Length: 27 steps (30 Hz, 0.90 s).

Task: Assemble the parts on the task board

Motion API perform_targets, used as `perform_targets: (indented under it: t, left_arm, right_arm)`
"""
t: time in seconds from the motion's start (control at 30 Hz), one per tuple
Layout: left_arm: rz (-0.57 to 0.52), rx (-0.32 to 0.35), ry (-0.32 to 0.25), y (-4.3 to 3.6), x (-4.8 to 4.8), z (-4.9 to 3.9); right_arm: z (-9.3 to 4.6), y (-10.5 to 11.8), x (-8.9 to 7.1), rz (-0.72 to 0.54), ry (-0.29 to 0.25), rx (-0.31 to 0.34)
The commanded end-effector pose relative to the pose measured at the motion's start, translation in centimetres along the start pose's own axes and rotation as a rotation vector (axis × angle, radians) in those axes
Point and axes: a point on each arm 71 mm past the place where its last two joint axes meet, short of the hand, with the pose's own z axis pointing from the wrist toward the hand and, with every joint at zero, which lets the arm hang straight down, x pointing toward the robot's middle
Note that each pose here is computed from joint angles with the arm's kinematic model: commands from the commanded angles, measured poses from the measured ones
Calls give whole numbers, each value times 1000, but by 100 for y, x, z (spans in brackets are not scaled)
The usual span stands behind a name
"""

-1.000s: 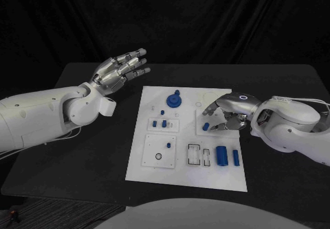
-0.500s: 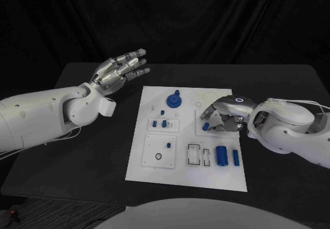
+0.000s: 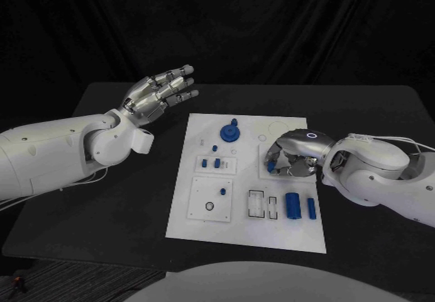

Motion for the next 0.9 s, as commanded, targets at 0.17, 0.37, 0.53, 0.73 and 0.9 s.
perform_targets:
  t: [0.17,0.37,0.53,0.73,0.9]
  left_arm:
    - [-19,39,12,-19,18,2]
    - [-22,29,15,-9,22,2]
    - [-23,23,16,-2,23,4]
    - [-25,14,20,10,31,14]
    - [-26,8,22,19,37,23]
  right_arm:
    - [-31,20,-48,14,-96,-27]
    - [-87,34,-135,27,-139,-28]
    - [-114,60,-296,85,-163,-21]
    - [-118,153,-572,119,-213,-40]
    - [-49,276,-660,171,-174,-65]
